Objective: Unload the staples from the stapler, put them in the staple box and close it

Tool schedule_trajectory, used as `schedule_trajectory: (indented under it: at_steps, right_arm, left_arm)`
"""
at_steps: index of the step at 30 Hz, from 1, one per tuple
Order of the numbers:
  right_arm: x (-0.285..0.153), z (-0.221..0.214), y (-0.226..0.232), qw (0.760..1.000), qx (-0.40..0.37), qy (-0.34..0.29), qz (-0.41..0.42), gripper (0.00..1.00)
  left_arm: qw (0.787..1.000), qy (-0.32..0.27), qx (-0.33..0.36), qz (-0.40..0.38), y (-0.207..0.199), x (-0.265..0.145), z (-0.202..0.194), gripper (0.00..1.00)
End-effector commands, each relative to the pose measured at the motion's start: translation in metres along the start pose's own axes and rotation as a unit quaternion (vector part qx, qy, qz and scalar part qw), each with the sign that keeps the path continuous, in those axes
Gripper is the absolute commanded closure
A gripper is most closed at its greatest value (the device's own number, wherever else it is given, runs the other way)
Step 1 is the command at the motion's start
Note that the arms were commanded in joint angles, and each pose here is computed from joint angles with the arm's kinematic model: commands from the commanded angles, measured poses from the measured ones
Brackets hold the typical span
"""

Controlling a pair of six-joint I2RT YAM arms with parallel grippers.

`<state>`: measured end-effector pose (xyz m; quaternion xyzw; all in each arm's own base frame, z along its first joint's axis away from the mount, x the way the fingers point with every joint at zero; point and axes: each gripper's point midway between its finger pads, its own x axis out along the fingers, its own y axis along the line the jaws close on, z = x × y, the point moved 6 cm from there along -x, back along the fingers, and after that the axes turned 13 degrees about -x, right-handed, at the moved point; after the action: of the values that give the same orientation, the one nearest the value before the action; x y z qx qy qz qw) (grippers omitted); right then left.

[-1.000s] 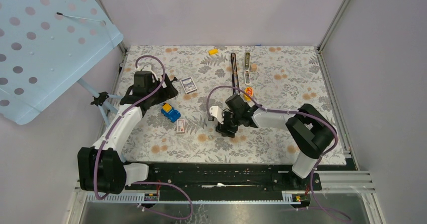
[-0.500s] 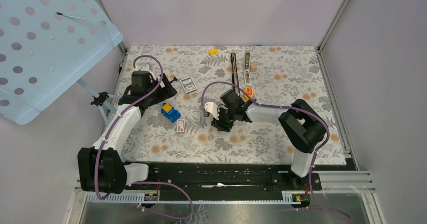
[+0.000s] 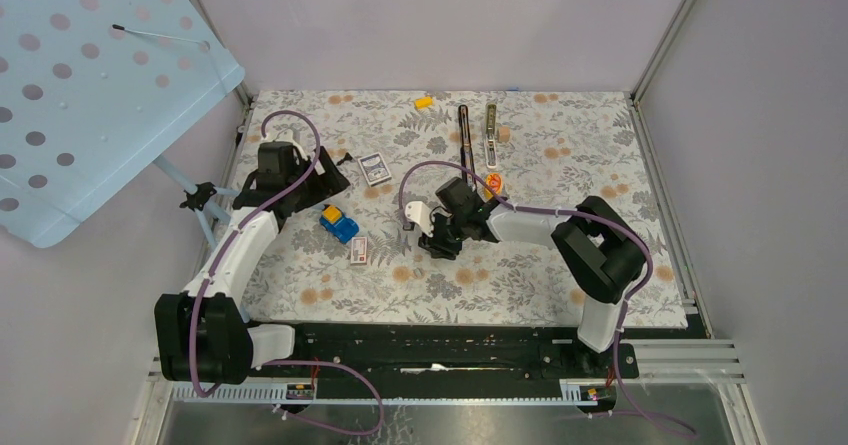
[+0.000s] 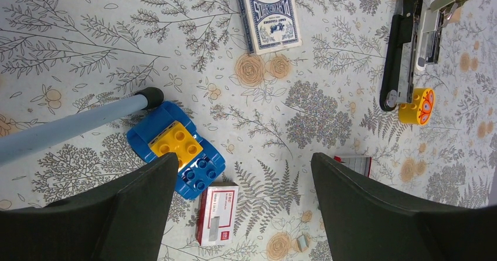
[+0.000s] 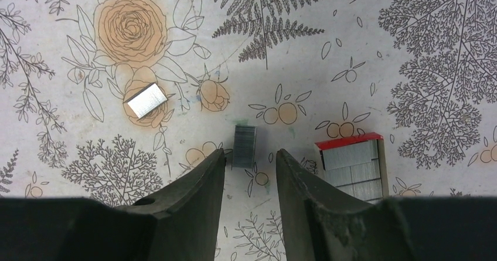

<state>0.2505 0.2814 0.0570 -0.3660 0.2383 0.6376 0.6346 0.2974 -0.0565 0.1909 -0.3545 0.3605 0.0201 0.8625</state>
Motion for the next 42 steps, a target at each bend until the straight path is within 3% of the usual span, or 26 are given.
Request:
schedule_trajectory:
  at_steps: [1, 13, 23, 29, 42]
  right_arm:
    - [0.011, -0.001, 0.009, 1.0, 0.014, 0.01, 0.025, 0.56]
    - [0.014, -0.004, 0.017, 0.999, 0.006, 0.033, 0.029, 0.65]
    - [0.006, -0.01, 0.026, 0.998, -0.011, 0.06, 0.016, 0.64]
    - [0.007, -0.012, 0.025, 0.998, -0.01, 0.068, 0.012, 0.77]
    - [-0.004, 0.025, 0.006, 0.998, 0.035, 0.018, -0.042, 0.92]
  left_arm:
    - [1.0, -0.011, -0.002, -0.017, -0.004, -0.002, 0.005, 0.12]
    - [1.0, -0.008, -0.008, -0.02, -0.003, -0.001, 0.006, 0.12]
    - [1.0, -0.004, -0.015, -0.022, -0.001, 0.0, 0.007, 0.12]
    - [1.0, -0.003, -0.017, -0.023, 0.0, 0.001, 0.007, 0.12]
    - [0.999, -0.001, -0.023, -0.026, 0.002, 0.001, 0.008, 0.12]
